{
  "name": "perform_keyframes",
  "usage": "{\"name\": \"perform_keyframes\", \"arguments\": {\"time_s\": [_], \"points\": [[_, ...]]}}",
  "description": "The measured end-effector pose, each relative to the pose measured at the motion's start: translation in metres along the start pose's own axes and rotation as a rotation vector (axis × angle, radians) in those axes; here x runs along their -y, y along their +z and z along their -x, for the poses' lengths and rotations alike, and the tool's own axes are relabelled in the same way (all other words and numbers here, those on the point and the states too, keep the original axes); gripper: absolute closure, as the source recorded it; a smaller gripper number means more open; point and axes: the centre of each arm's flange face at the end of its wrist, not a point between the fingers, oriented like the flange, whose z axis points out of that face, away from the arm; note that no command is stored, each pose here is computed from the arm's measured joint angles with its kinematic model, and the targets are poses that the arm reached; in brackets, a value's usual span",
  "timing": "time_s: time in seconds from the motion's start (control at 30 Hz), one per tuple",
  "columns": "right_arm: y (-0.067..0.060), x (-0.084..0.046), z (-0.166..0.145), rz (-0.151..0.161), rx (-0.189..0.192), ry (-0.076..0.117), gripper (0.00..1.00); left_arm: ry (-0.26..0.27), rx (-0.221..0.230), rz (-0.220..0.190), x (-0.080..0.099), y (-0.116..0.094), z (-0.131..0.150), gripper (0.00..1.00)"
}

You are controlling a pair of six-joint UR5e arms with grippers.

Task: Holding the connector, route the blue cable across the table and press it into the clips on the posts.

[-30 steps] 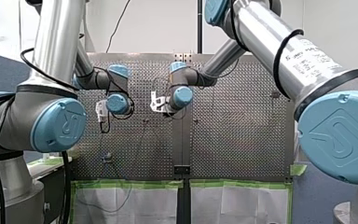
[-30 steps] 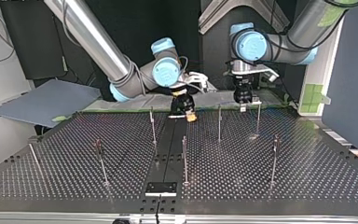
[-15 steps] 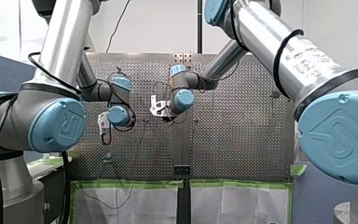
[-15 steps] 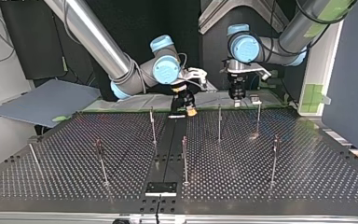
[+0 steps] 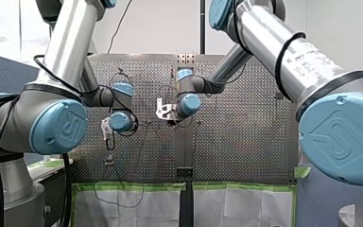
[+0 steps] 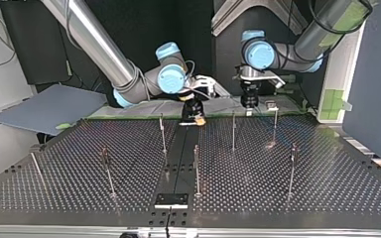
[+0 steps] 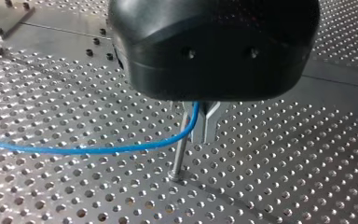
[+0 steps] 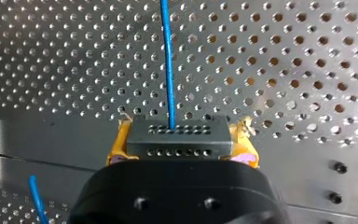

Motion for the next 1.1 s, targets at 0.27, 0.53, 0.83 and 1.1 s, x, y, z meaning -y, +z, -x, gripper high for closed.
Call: {"name": "perform_keyframes", "arguments": {"time_s": [0.27, 0.53, 0.83, 1.1], "points": [[0.005, -0.009, 0.0, 0.009, -0.021, 0.005, 1.0, -0.02, 0.022, -0.003, 0.0, 0.019, -0.008, 1.0], [0.012, -0.017, -0.005, 0.012, -0.067, 0.022, 1.0, -0.03, 0.052, -0.002, 0.0, 0.036, 0.004, 1.0], [0.017, -0.032, -0.009, 0.009, -0.092, 0.043, 1.0, -0.032, 0.04, -0.023, 0.001, 0.058, 0.001, 1.0], [0.021, -0.052, -0.011, 0.035, -0.099, 0.05, 1.0, -0.029, 0.016, 0.005, -0.01, 0.085, -0.007, 1.0]]}}
